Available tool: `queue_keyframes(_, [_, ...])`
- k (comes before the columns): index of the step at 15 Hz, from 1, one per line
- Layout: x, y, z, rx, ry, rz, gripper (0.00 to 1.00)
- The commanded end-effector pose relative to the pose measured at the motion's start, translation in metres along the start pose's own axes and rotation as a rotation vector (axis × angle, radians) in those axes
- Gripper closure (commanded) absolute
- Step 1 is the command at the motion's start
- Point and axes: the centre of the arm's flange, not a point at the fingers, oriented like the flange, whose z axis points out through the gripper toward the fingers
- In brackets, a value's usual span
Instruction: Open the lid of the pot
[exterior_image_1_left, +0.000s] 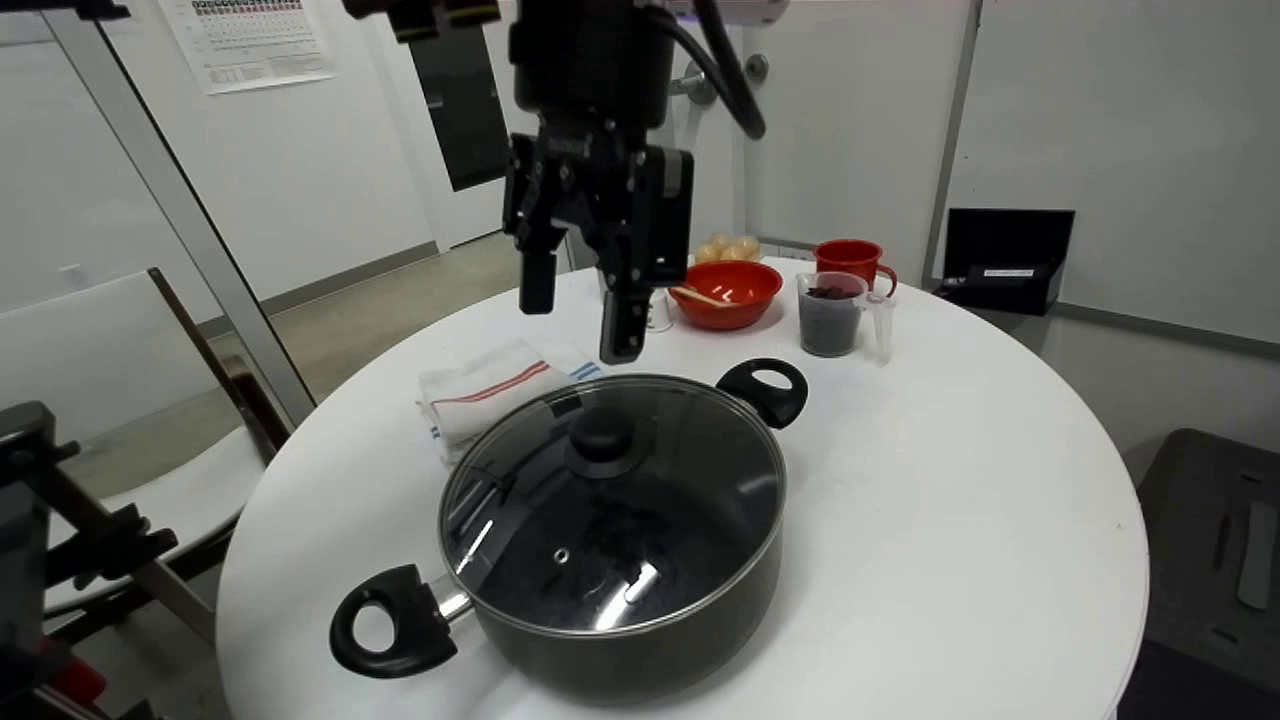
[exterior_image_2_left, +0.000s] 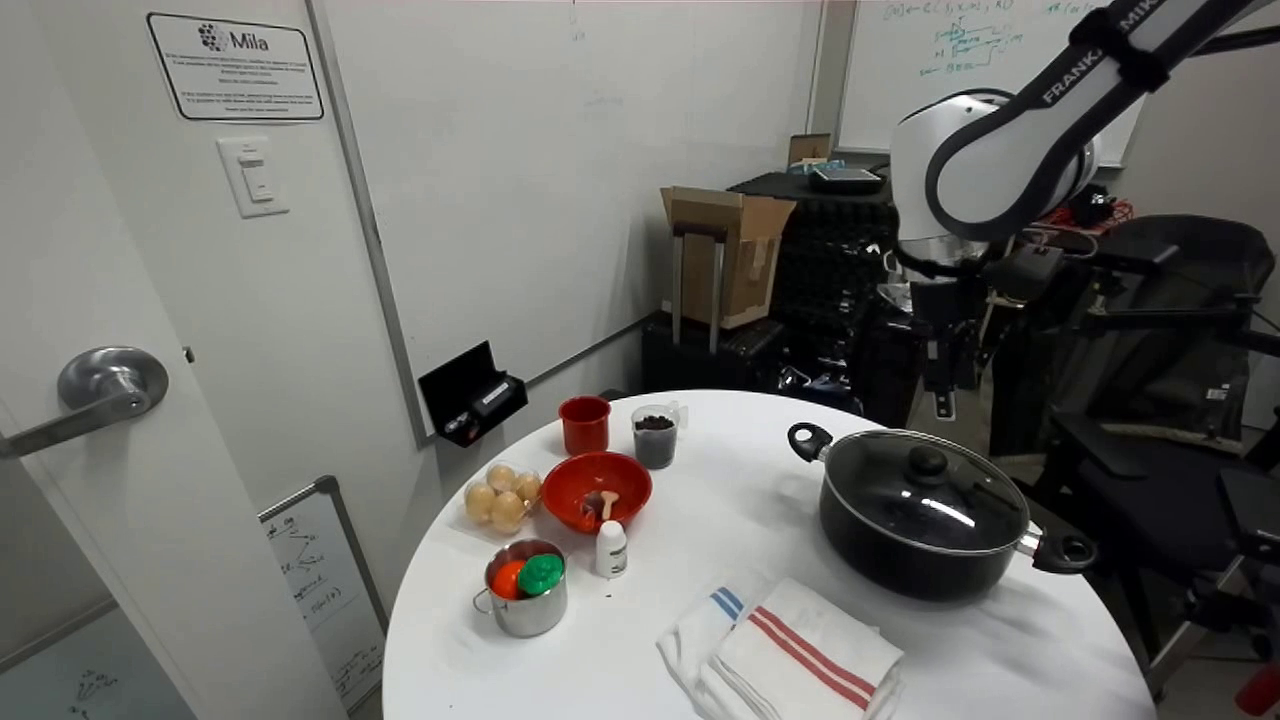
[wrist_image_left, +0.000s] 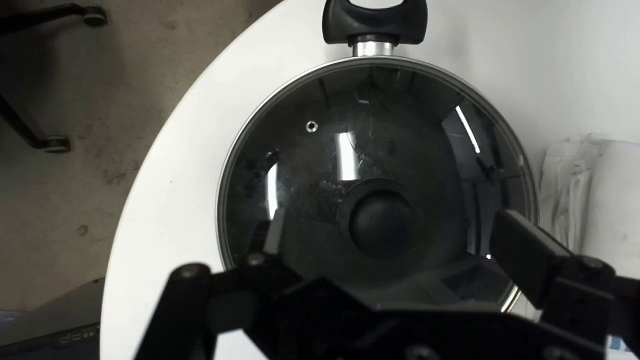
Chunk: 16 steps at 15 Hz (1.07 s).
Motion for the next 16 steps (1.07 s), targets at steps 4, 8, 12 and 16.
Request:
queue_keyframes(4, [0.034,-0.012,0.037,0.015,-0.039,-0.008,0.00])
queue_keyframes(8, [0.042,-0.021,0.057,0.028,-0.065,-0.023,0.00])
queue_keyframes(12, [0.044,-0.019,0.073,0.047,-0.084,-0.005,0.00])
queue_keyframes(16, [0.046,-0.010,0.080,0.059,-0.090,0.022,0.00])
